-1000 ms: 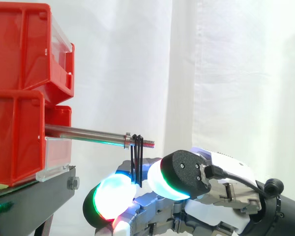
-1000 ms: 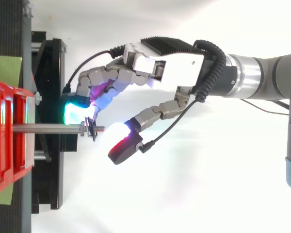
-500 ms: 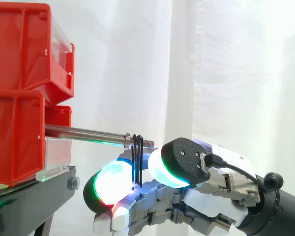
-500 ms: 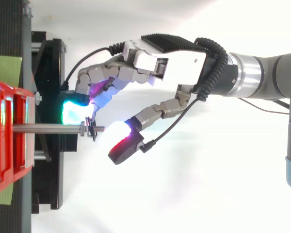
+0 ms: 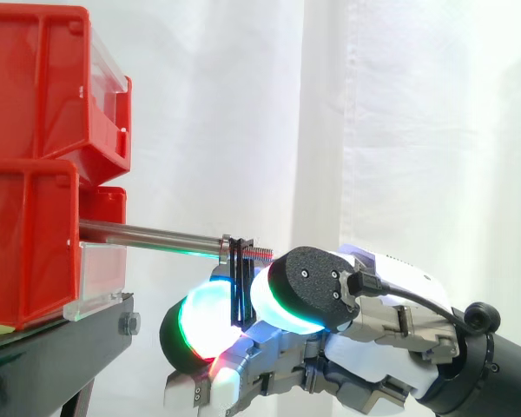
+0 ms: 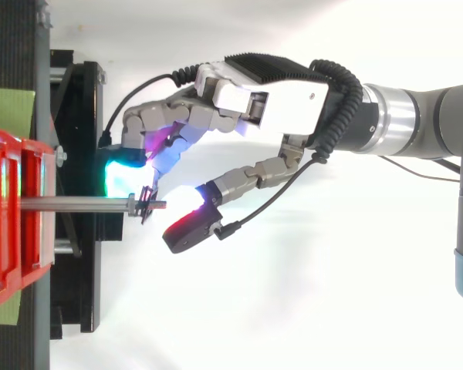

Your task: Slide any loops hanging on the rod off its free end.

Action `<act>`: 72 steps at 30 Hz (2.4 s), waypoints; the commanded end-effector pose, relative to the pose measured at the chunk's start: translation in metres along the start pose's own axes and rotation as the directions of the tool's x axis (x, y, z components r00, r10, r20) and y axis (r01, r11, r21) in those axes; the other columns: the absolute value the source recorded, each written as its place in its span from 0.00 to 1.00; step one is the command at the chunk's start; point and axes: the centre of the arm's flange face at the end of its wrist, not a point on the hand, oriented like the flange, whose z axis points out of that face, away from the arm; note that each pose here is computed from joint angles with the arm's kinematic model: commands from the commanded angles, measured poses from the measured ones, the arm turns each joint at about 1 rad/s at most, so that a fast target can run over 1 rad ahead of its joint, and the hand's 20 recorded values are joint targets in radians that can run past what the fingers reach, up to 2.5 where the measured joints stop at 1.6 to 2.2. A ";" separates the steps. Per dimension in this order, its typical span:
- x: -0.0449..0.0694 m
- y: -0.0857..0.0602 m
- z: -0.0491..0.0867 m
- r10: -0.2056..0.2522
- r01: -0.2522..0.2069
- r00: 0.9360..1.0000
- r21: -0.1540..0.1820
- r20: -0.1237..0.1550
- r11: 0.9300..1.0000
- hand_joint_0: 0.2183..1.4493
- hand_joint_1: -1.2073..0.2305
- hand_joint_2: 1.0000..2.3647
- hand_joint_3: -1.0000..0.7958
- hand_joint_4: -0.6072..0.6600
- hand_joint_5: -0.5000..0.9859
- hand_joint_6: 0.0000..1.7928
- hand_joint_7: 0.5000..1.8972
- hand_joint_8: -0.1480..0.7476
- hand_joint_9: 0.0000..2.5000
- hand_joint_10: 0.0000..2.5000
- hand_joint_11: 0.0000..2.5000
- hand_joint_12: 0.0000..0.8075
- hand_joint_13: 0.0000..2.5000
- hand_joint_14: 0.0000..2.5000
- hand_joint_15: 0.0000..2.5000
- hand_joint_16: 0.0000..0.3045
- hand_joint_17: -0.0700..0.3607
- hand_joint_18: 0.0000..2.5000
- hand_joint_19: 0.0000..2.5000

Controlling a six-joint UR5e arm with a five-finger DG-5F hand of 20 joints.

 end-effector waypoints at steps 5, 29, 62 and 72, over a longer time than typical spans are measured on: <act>-0.002 -0.001 -0.001 -0.001 0.001 1.000 0.000 -0.003 1.000 0.34 0.36 0.02 0.53 0.64 0.23 0.38 0.48 0.52 0.38 0.00 0.17 0.42 0.31 0.00 0.08 0.19 0.47 0.30 0.18; -0.023 0.041 0.015 0.007 -0.003 0.999 0.070 -0.043 0.998 0.33 0.34 0.02 0.60 0.64 0.20 0.48 0.37 0.55 0.39 0.01 0.19 0.45 0.31 0.00 0.09 0.20 0.49 0.31 0.18; -0.032 0.072 -0.001 0.046 0.011 0.987 0.348 -0.155 0.938 0.30 0.35 0.01 0.53 0.68 0.20 0.47 0.39 0.55 0.39 0.00 0.20 0.46 0.31 0.00 0.09 0.21 0.50 0.31 0.18; -0.036 0.085 -0.005 0.062 0.016 0.982 0.410 -0.176 0.912 0.28 0.36 0.02 0.50 0.66 0.20 0.46 0.42 0.54 0.39 0.00 0.20 0.44 0.30 0.00 0.09 0.20 0.48 0.29 0.19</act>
